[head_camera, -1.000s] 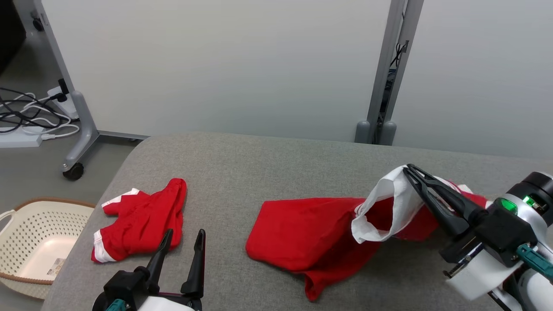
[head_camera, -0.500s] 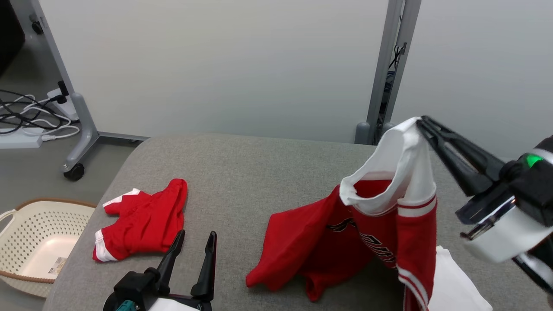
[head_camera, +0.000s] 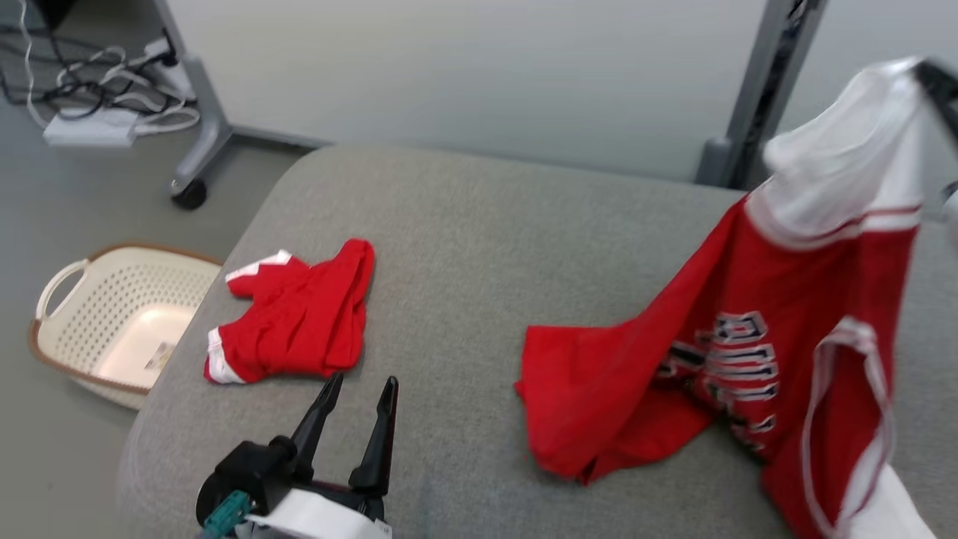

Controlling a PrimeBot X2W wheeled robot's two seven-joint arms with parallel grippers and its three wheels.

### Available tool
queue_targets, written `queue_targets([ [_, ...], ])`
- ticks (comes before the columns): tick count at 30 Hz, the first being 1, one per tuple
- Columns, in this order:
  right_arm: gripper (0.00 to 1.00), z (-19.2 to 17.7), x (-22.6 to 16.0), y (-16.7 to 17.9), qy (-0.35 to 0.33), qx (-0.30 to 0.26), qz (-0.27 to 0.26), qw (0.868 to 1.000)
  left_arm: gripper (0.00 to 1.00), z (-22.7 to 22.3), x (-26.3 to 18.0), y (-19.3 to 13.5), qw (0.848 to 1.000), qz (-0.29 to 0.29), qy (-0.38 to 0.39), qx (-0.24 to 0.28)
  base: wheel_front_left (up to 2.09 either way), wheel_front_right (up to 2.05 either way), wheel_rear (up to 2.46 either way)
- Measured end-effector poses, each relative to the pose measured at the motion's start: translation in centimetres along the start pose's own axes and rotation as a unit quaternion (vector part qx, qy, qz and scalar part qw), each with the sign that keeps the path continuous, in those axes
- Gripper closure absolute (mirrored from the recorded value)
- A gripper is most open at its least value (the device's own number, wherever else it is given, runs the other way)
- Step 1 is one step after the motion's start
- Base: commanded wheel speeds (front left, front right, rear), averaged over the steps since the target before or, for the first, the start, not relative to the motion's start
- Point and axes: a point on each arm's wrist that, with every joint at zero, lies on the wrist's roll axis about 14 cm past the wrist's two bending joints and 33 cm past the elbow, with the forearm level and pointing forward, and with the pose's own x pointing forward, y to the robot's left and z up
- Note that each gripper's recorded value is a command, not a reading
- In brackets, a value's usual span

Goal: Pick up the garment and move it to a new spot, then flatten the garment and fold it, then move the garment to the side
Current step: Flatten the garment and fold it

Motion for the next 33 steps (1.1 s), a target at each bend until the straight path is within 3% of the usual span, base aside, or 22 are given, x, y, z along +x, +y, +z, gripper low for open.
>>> queue_targets([
  [6, 1.00, -5.2, 5.3, -5.2, 0.067, -0.016, -0.051, 0.996, 0.00, -0.4, 1.3, 1.5, 1.000, 0.024, 0.012, -0.003, 0.00, 0.00, 0.00],
  [10, 1.00, -9.2, 9.2, -6.9, 0.104, -0.031, -0.075, 0.991, 0.00, -1.3, 1.6, 3.2, 0.998, 0.055, 0.031, -0.004, 0.00, 0.00, 0.00],
  [17, 1.00, -15.1, 12.4, -6.1, 0.174, -0.036, -0.075, 0.981, 0.00, -2.3, 1.4, 5.2, 0.995, 0.090, 0.052, -0.001, 0.00, 0.00, 0.00],
  [18, 0.78, -16.0, 12.6, -5.9, 0.187, -0.030, -0.076, 0.979, 0.00, -2.5, 1.4, 5.4, 0.994, 0.094, 0.055, -0.001, 0.00, 0.00, 0.00],
  [19, 0.00, -17.2, 12.7, -5.5, 0.204, -0.022, -0.075, 0.976, 0.00, -2.7, 1.4, 5.5, 0.994, 0.097, 0.058, -0.002, 0.00, 0.00, 0.00],
  [22, 0.00, -19.8, 12.9, -4.2, 0.233, -0.013, -0.066, 0.970, 0.00, -2.9, 1.8, 5.9, 0.993, 0.102, 0.063, 0.000, 0.00, 0.00, 0.00],
  [27, 0.00, -21.1, 13.2, -3.6, 0.242, -0.008, -0.064, 0.968, 0.00, -3.3, 1.8, 6.2, 0.992, 0.109, 0.069, -0.007, 0.00, 0.00, 0.00],
  [33, 0.00, -18.9, 13.0, -3.9, 0.202, 0.013, -0.079, 0.976, 0.00, -2.9, 1.9, 5.8, 0.993, 0.103, 0.060, -0.010, 0.00, 0.00, 0.00],
])
